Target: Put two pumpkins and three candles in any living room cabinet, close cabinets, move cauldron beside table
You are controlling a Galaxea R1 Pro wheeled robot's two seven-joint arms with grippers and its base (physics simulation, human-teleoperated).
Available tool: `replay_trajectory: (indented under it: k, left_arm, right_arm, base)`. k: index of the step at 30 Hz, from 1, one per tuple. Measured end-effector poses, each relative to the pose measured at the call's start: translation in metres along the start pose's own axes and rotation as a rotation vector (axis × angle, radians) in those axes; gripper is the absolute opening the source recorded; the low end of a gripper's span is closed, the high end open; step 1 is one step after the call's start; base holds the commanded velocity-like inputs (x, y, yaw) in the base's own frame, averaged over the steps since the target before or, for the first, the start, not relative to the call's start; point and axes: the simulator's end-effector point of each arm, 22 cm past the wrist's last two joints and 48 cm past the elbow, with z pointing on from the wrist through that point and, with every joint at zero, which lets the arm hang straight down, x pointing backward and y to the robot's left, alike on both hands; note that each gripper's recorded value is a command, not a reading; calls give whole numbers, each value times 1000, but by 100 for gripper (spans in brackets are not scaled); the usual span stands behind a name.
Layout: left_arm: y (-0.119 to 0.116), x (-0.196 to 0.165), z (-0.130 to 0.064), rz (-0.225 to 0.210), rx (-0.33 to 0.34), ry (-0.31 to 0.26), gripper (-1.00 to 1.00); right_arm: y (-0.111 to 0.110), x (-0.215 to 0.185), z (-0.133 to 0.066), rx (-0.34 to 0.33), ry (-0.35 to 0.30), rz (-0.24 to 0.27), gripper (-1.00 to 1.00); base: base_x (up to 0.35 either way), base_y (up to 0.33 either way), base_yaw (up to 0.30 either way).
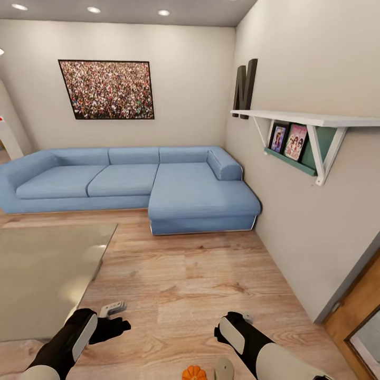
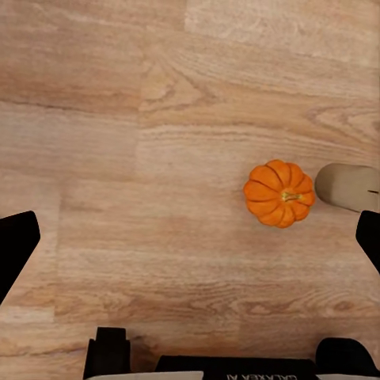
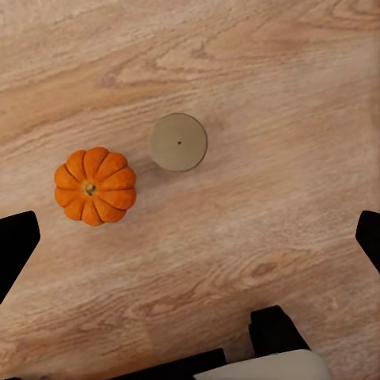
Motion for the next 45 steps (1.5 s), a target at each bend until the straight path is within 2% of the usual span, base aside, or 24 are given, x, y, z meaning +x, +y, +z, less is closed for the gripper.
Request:
replay_trajectory:
  k: [24,45]
  left_arm:
    - [6,9,36,7,6,-8,100]
    - [17,20,69,11,4,-19,100]
  right_arm:
    - [10,15,39,-18,-6,-6,100]
    - [9,29,78,-16,-14,-1,100]
  base:
    - [0,0,0]
    - [0,0,0]
